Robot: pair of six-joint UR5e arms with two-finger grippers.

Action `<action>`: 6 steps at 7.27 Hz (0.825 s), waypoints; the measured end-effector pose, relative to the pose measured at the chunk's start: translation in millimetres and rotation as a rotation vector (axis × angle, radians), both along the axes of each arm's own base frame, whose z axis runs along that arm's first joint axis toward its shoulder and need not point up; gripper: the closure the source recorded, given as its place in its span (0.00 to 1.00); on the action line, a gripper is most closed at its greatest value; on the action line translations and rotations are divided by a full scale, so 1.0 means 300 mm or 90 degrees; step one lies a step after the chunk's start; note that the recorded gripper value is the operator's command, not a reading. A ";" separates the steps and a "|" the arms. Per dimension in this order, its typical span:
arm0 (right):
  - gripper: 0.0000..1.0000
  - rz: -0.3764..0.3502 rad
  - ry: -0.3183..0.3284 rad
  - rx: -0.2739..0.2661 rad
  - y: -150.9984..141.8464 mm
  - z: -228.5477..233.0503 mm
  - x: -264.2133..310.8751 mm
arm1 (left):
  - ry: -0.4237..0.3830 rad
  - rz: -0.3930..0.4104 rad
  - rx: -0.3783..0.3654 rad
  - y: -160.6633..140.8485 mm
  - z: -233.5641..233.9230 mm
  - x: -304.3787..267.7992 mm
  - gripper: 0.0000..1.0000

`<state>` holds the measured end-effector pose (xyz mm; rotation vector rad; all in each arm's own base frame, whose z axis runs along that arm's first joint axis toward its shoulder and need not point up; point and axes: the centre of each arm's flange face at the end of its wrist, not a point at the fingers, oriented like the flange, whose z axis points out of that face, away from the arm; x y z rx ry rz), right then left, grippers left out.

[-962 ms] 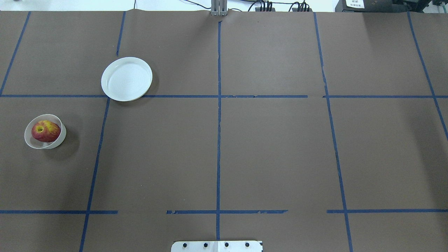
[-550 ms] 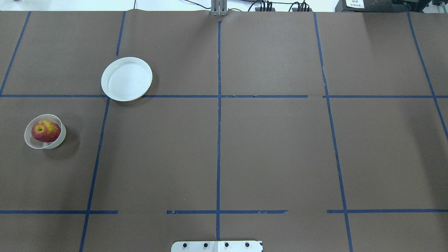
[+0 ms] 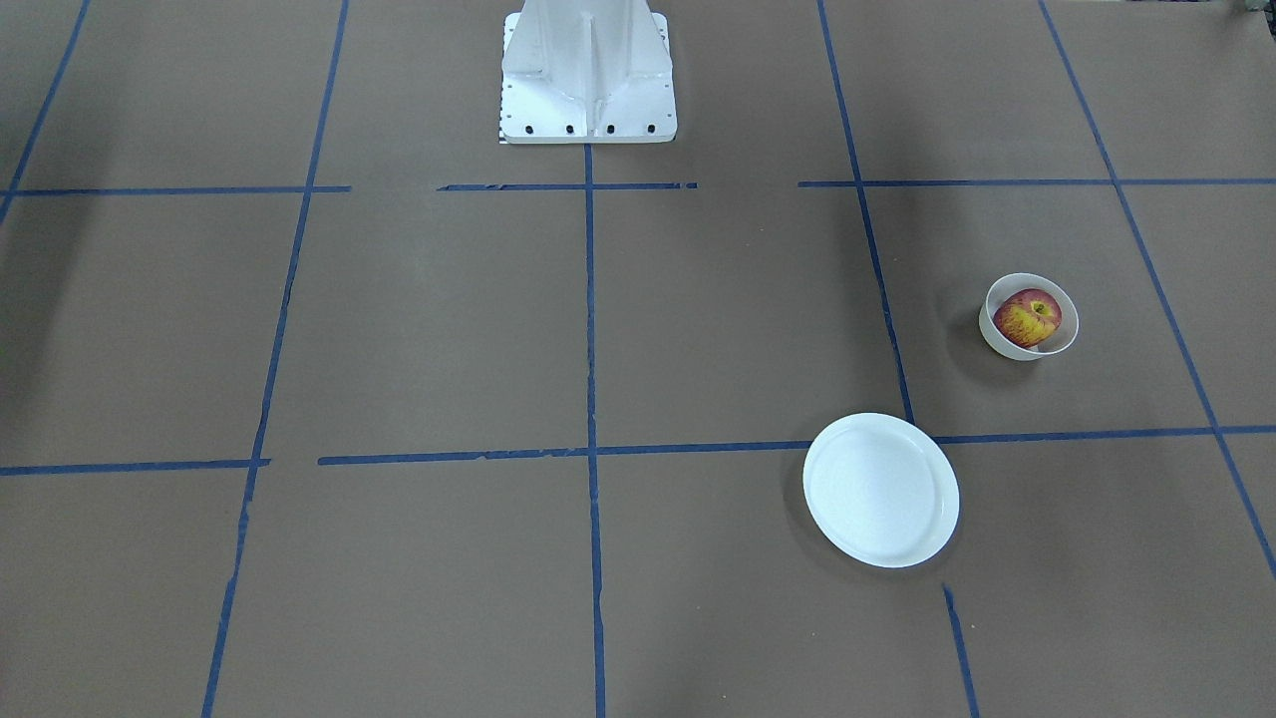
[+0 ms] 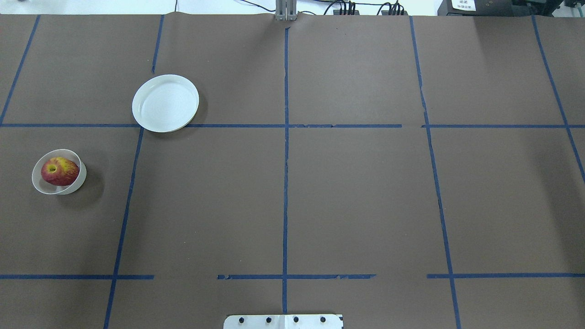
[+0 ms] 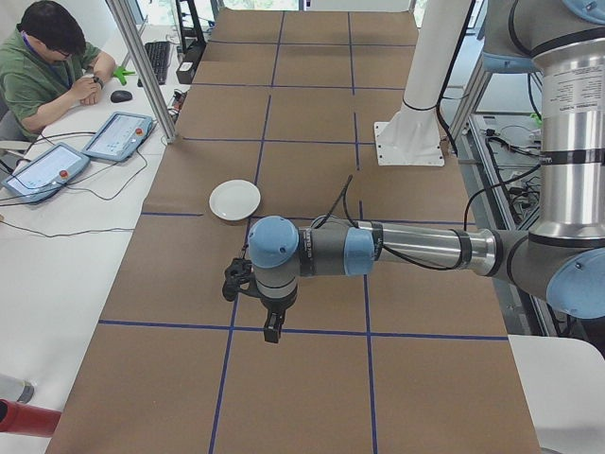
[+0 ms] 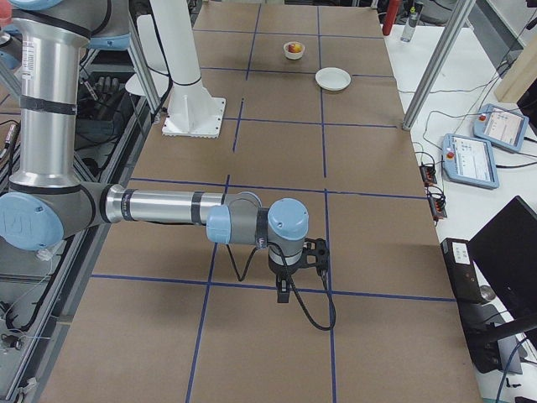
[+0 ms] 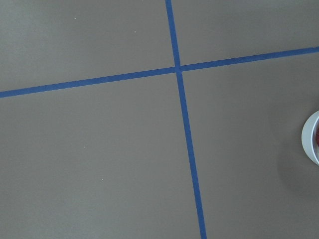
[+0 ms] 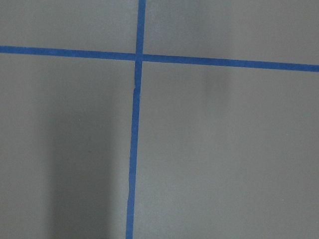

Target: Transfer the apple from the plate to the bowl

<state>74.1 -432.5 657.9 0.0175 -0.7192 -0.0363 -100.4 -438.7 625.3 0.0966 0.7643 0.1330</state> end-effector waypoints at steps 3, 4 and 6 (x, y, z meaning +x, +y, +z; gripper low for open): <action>0.00 0.000 0.000 0.000 0.000 0.000 0.000 | -0.003 0.000 0.013 -0.018 -0.027 -0.002 0.00; 0.00 0.000 0.000 0.000 0.000 0.000 0.000 | -0.003 0.000 0.016 -0.022 -0.032 -0.002 0.00; 0.00 0.000 0.000 0.000 0.000 0.000 0.000 | -0.004 -0.001 0.015 -0.024 -0.032 -0.002 0.00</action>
